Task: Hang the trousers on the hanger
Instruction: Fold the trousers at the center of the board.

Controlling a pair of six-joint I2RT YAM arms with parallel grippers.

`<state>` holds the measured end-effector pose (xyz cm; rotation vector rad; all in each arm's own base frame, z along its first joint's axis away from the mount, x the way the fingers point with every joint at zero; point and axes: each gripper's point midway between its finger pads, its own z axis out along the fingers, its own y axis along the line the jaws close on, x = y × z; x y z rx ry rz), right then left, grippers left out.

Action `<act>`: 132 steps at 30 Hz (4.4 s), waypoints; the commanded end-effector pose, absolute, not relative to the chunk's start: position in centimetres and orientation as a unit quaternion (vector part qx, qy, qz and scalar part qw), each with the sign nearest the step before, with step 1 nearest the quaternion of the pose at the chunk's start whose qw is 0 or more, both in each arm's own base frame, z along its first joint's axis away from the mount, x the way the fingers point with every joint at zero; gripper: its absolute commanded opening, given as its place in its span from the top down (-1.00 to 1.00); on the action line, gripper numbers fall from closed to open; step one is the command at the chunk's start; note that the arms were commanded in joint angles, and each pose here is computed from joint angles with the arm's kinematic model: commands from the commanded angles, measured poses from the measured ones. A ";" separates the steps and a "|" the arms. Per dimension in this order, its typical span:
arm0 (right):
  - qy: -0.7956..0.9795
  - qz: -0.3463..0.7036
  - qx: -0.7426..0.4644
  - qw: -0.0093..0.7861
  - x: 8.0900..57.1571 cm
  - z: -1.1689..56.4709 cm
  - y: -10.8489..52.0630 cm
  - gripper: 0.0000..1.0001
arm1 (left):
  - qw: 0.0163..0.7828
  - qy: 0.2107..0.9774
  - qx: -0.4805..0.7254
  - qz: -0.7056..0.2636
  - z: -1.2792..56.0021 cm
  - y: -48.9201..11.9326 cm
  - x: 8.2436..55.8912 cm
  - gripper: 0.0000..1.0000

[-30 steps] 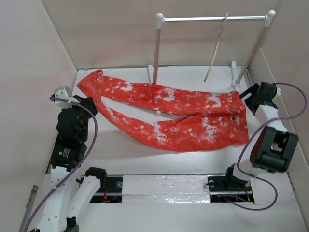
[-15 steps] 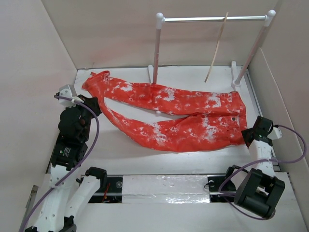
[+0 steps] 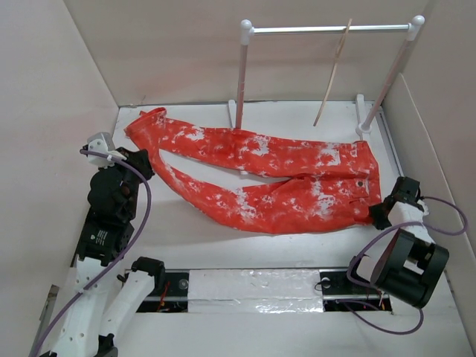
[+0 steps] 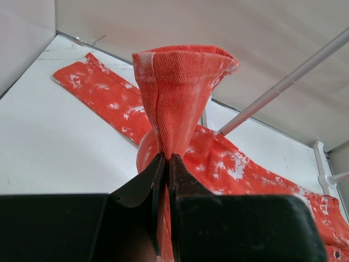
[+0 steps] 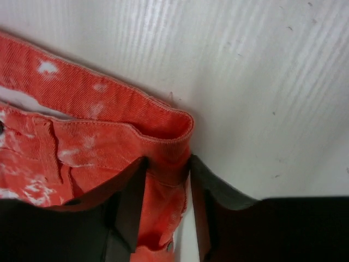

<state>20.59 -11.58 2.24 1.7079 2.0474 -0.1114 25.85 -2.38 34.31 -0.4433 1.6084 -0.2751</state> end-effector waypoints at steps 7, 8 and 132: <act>0.744 -0.045 0.583 0.323 22.4 8.0 -13.3 0.95 | 0.705 0.666 -0.211 -0.123 37.9 -1.3 25.1 1.00; 0.740 -0.057 0.581 0.334 22.2 9.1 -13.7 0.96 | 0.705 0.665 -0.211 -0.124 38.0 -1.4 25.1 1.00; 0.807 0.305 0.048 0.504 30.8 18.5 14.9 0.33 | 0.418 0.792 -0.432 -0.104 7.3 11.0 56.0 -0.01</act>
